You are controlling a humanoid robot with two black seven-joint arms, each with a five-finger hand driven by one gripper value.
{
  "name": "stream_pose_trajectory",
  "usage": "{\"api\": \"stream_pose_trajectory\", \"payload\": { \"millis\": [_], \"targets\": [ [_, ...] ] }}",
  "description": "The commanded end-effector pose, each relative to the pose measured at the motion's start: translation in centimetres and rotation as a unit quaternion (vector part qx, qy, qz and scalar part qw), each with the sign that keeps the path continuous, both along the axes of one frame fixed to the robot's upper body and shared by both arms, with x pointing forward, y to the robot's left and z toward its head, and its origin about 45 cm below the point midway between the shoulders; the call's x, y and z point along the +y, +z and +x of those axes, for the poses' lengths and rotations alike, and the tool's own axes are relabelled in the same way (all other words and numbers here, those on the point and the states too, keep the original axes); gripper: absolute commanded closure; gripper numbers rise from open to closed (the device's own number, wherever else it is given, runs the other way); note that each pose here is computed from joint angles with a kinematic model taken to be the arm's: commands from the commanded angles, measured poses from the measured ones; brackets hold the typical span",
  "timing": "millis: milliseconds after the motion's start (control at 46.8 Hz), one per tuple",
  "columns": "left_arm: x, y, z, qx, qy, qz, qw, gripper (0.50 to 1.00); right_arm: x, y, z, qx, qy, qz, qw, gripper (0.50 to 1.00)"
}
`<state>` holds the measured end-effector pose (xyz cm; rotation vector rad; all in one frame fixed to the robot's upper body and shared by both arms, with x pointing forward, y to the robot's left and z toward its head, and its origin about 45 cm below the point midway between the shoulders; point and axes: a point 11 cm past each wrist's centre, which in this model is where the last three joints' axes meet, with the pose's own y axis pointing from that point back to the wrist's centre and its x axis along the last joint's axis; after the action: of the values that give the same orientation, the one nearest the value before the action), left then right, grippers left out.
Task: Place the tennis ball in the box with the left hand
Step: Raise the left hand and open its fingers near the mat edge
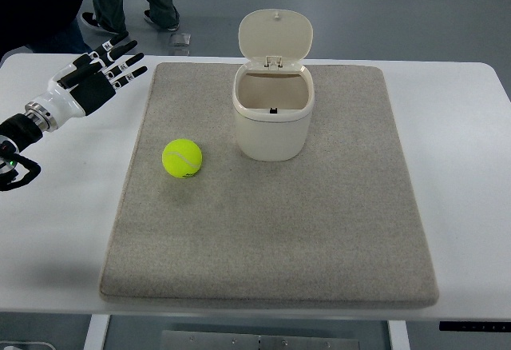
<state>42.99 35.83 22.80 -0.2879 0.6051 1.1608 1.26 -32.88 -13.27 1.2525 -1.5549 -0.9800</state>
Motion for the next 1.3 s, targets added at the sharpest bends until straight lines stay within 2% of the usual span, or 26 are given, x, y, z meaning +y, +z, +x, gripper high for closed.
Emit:
{"api": "stream_pose_trajectory", "payload": {
  "millis": [0,299,492,748,898,1069,1283],
  "targets": [
    [0.0,0.0,0.0,0.0,0.0,0.0,1.0,0.508,0.0,0.0,0.0,0.0,0.0,0.0,1.0,0.562],
    [0.0,0.2,0.4,-0.003,0.008,-0.008,1.0,0.508,0.0,0.0,0.0,0.0,0.0,0.0,1.0,0.562],
    [0.8,1.4,2.0,-0.02,0.035,-0.01,0.999,0.508,0.0,0.0,0.0,0.0,0.0,0.0,1.0,0.562],
    [1.3,0.0,3.2,-0.008,0.069,0.003,0.998,0.508,0.0,0.0,0.0,0.0,0.0,0.0,1.0,0.562],
    [0.9,-0.1,3.0,-0.01,0.05,0.021,0.998,0.508,0.0,0.0,0.0,0.0,0.0,0.0,1.0,0.562],
    [0.5,-0.6,2.6,-0.014,0.006,0.098,0.995,0.508,0.0,0.0,0.0,0.0,0.0,0.0,1.0,0.562],
    [2.1,-0.3,2.0,-0.02,-0.027,0.194,0.981,0.506,0.0,0.0,0.0,0.0,0.0,0.0,1.0,0.562]
  ]
}}
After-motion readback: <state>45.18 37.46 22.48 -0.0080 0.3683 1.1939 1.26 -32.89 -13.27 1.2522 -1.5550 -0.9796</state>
